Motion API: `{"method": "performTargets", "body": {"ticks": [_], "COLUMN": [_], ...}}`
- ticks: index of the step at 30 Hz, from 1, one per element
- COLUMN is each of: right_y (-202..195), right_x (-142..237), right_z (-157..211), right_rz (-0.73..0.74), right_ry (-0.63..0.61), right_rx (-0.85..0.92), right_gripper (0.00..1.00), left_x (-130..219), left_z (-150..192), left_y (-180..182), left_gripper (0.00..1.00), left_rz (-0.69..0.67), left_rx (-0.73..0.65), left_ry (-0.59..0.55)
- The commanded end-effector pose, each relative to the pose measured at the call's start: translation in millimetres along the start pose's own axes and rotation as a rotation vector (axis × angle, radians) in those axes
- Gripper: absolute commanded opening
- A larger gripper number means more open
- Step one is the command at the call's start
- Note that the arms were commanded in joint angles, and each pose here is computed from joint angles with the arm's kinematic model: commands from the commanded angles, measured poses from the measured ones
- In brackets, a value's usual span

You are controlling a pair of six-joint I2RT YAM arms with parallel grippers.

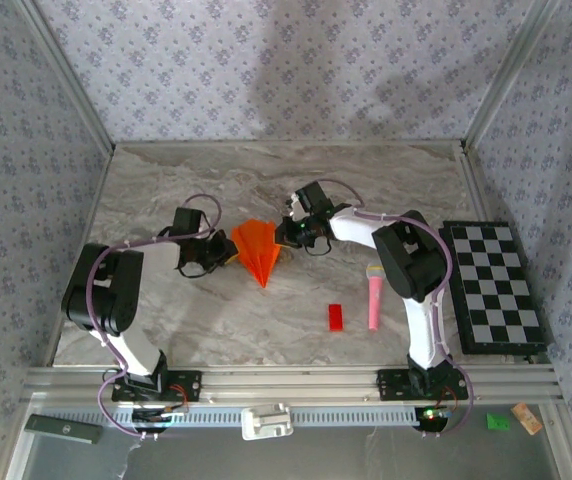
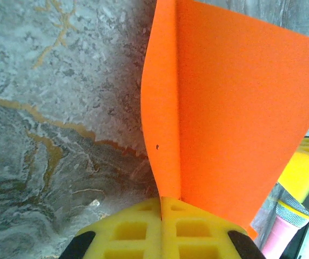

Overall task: Fold a paper plane with a square sheet of paper (pick it up from the middle)
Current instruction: Move the paper plane to the top-center of the table.

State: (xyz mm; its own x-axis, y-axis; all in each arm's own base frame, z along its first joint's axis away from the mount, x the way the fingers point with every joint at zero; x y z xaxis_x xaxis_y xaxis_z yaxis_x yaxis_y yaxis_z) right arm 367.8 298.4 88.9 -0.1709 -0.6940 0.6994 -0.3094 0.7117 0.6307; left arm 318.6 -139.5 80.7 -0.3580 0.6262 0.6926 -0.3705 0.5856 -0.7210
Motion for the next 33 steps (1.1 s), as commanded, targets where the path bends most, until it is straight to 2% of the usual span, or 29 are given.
{"method": "performTargets", "body": {"ticks": [1, 9, 15, 17, 22, 26, 33], "right_y": [-2.2, -5.9, -1.5, -0.2, 1.7, 2.6, 4.6], "right_x": [-6.5, -11.5, -8.4, -7.5, -5.0, -4.4, -5.5], "right_z": [6.5, 9.7, 7.9, 6.4, 5.5, 4.8, 4.4], "right_rz": [-0.017, -0.018, -0.027, -0.030, -0.031, -0.030, -0.036], "right_ry": [0.024, 0.047, 0.049, 0.046, 0.044, 0.042, 0.043], "right_rx": [-0.026, -0.037, -0.025, -0.023, -0.024, -0.023, -0.022], "right_gripper": [0.10, 0.11, 0.11, 0.11, 0.12, 0.12, 0.12], "left_x": [-1.8, 4.7, 30.0, 38.3, 40.8, 27.1, 1.0], "left_z": [-1.0, -3.1, -0.8, 3.1, 22.7, 38.9, 47.7], "left_y": [-1.6, -6.7, -23.5, -28.5, -42.3, -47.5, -45.7], "left_gripper": [0.06, 0.17, 0.31, 0.33, 0.35, 0.35, 0.33], "left_rz": [-0.002, -0.053, -0.057, -0.060, -0.080, -0.127, -0.191], "left_rx": [-0.003, -0.042, -0.084, -0.098, -0.145, -0.172, -0.165], "left_ry": [-0.009, -0.004, -0.052, -0.068, -0.054, -0.029, 0.018]}}
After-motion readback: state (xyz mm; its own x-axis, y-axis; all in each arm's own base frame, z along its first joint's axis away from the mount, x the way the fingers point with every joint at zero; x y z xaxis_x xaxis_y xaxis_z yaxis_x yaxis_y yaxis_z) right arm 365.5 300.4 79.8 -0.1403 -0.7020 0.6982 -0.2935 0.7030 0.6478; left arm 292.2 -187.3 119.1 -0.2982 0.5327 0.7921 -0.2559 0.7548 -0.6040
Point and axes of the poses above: each hand's point on the last joint's axis, 136 mm out from that joint toward the fingers, its own x axis back along the fingers, its own y axis along the line the jaws close on, z = x × y, the point moved 6 cm from there along x, back along the fingers, and after that the axes turned 8 degrees about x, right-handed, at the moved point
